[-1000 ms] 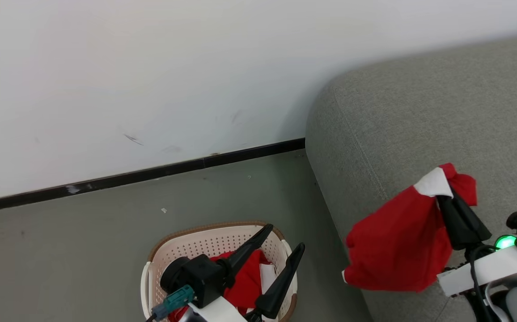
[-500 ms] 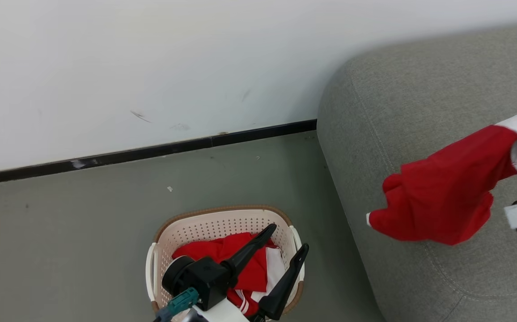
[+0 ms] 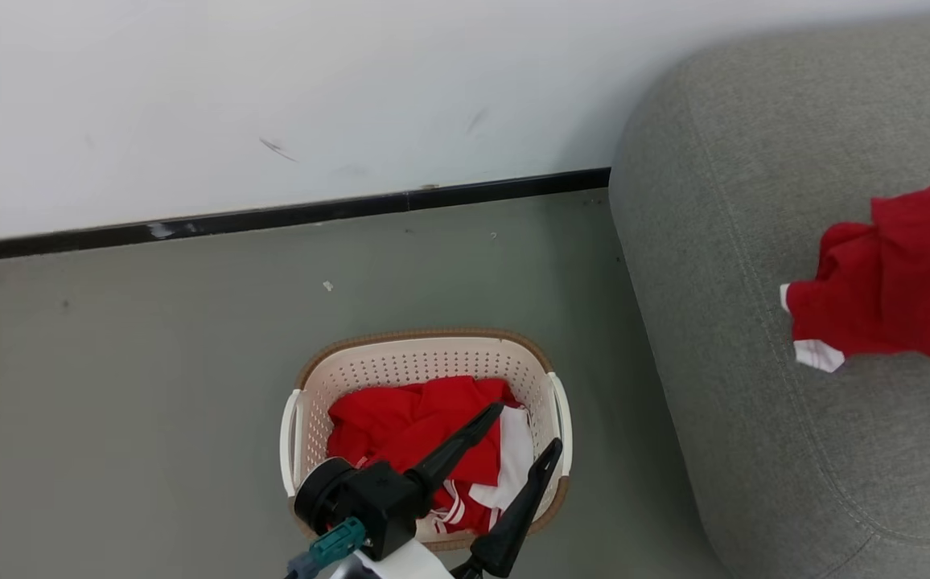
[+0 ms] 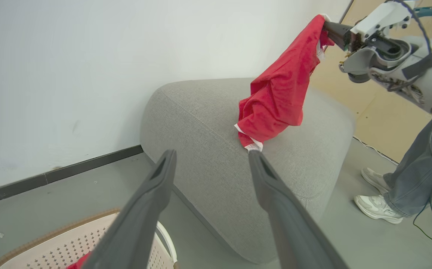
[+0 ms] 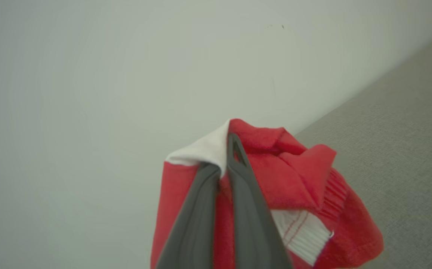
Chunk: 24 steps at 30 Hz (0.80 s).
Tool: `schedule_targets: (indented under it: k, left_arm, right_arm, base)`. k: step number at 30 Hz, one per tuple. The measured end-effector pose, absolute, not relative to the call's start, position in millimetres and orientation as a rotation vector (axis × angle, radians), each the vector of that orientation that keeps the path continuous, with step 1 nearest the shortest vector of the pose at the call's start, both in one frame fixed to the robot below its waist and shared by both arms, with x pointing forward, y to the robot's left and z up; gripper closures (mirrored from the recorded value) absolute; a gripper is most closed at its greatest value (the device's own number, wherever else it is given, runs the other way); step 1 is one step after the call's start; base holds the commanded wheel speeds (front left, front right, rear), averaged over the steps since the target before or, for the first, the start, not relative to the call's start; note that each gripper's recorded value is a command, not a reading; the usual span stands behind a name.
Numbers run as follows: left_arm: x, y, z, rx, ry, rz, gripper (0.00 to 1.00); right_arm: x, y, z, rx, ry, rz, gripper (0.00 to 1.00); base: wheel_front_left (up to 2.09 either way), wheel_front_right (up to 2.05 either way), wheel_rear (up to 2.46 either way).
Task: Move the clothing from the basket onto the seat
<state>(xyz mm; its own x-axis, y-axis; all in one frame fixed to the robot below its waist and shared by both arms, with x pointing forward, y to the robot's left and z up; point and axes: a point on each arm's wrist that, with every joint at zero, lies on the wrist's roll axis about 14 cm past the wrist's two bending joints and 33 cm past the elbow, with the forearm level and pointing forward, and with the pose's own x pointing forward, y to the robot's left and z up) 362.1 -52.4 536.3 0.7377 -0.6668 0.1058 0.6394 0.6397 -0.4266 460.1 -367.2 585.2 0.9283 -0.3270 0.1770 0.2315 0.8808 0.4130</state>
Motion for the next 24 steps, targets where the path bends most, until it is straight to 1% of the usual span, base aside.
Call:
schedule_targets:
  k: [14, 18, 24]
  left_arm:
    - [376, -38, 512, -0.455, 0.122, -0.68, 0.0]
    - [382, -31, 504, -0.454, 0.136, -0.648, 0.0]
    - [390, -23, 492, -0.456, 0.164, -0.612, 0.0]
  right_arm:
    - [520, -404, 604, 0.456, -0.28, -0.373, 1.0]
    - [539, -412, 591, 0.517, -0.273, -0.412, 1.0]
    - [566, -409, 577, 0.583, -0.263, -0.426, 1.0]
  base:
    - [0.0, 0.0, 0.0]
    - [0.0, 0.0, 0.0]
    - [0.0, 0.0, 0.0]
